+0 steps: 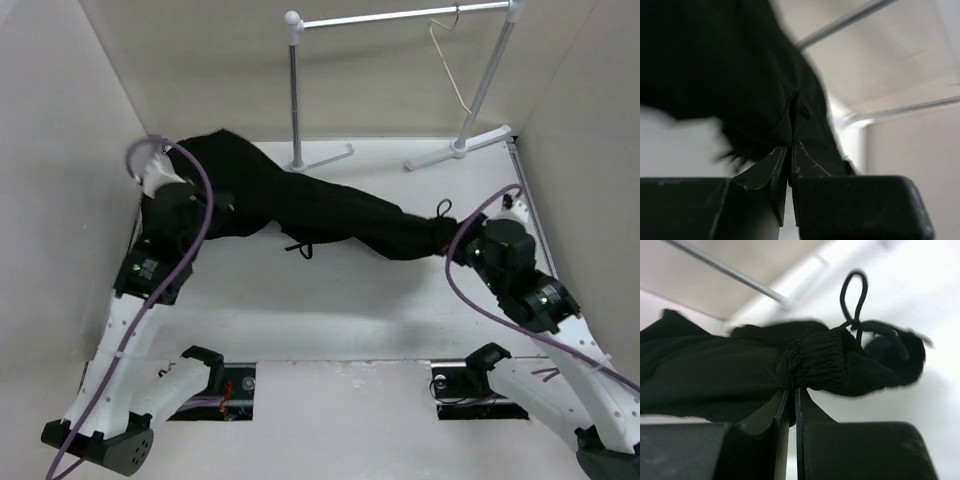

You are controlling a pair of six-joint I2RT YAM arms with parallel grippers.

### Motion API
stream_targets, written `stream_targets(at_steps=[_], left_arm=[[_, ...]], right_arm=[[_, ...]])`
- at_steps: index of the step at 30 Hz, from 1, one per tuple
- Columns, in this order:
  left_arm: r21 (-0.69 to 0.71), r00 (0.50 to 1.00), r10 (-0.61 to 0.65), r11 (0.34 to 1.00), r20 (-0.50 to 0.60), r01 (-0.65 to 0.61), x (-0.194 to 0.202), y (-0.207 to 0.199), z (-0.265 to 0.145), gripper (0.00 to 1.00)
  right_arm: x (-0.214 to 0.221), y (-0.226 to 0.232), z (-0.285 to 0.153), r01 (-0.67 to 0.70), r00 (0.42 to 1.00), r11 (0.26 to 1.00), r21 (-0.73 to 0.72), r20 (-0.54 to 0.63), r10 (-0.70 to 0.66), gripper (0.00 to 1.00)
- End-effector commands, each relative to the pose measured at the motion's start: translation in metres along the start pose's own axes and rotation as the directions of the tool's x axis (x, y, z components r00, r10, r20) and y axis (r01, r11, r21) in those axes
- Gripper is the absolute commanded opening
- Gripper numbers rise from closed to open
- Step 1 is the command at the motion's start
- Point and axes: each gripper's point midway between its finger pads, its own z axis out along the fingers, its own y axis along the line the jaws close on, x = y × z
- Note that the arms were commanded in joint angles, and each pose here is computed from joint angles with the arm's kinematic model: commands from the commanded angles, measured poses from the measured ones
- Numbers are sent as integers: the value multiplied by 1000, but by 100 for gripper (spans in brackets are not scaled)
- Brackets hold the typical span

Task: Place the trousers on the hanger
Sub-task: Flatten out the trousers at the center of the board.

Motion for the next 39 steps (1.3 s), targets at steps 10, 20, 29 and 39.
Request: stream_targets(at_steps=[10,20,29,39], left_arm=[[-565,964,-68,820,-255,-92,149,224,-56,3],[-668,921,-73,710,-383,-222,147,242,-112,10],[-662,972,-6,733,-236,-156,94,209,-88,40],[-655,999,-38,755,0,28,30,226,118,41]], right_arm=[[103,-136,-2,-93,964,935,342,-204,170,9],[83,-171,-41,-50,978,866,497,-151,143,6],[91,-174,-65,-28,972,866,500,-190,141,60],[63,-88,-1,53,973,977,207,-229,-4,4]])
